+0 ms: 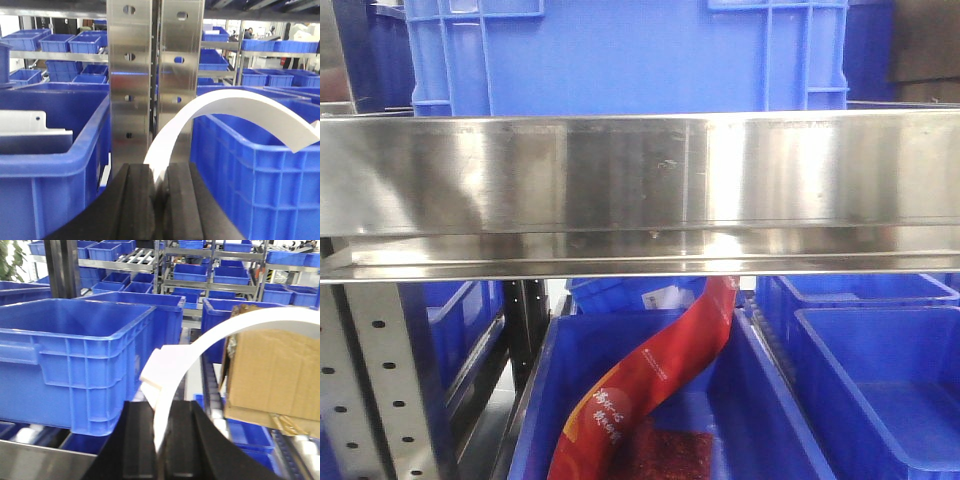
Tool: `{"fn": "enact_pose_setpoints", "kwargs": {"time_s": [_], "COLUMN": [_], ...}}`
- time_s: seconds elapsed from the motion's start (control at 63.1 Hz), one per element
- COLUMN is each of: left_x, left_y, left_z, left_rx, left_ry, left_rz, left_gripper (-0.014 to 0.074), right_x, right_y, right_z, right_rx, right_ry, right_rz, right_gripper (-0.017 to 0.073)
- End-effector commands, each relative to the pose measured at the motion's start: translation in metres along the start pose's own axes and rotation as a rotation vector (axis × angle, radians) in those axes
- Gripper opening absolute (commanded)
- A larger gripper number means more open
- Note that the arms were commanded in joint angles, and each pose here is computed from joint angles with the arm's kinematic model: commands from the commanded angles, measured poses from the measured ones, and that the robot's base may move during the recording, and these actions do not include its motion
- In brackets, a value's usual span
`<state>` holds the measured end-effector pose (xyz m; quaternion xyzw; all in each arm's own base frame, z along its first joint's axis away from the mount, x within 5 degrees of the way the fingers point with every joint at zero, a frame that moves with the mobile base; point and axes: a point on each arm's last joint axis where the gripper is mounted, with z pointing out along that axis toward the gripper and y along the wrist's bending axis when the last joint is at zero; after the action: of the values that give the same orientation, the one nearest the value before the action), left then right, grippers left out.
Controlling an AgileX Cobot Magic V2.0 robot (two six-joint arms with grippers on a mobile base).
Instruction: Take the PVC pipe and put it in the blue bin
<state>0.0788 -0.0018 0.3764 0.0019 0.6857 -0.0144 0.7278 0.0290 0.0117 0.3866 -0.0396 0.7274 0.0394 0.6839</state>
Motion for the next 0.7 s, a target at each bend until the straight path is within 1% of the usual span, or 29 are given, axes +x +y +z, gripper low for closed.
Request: {"fn": "enact_pose_setpoints", "kwargs": {"time_s": [0.0,0.143,0.27,0.412,0.476,0.523,0.587,0.682], "left_x": [-0.007,-0.009,-0.009,-0.01,-0.012,-0.014,-0.016,-0.02], "left_y": [-0.001,-0.001,-0.001,-0.002,-0.002,-0.002,-0.003,-0.003], "left_z": [-0.002,-0.002,-0.002,0.002,0.006,0.009,0.013,0.019], "left_rx": [0.009,0.009,0.02,0.031,0.031,0.029,0.029,0.029], "left_ry": [-0.069,-0.097,-0.097,-0.083,-0.067,-0.06,-0.05,-0.036], "left_rz": [-0.022,-0.024,-0.066,-0.117,-0.115,-0.089,-0.058,-0.058], "left_gripper": [-0.0111,-0.0111,-0.0111,-0.0111,-0.0111,-0.0111,-0.0111,-0.0111], "right_x": [-0.003,-0.003,-0.003,-0.005,-0.007,-0.01,-0.014,-0.02], "right_y": [0.002,0.002,0.002,0.004,0.004,0.004,0.003,0.003], "right_z": [-0.001,0.0,0.001,0.012,0.018,0.021,0.026,0.029], "right_rx": [-0.017,-0.021,-0.029,-0.061,-0.074,-0.075,-0.076,-0.077], "right_ry": [-0.036,-0.035,-0.031,-0.002,0.012,0.018,0.029,0.029], "right_rz": [0.029,0.036,0.048,0.103,0.127,0.13,0.109,0.098], "right_gripper": [-0.0155,-0.0155,-0.0155,-0.0155,-0.0155,-0.0155,-0.0155,-0.0155]}}
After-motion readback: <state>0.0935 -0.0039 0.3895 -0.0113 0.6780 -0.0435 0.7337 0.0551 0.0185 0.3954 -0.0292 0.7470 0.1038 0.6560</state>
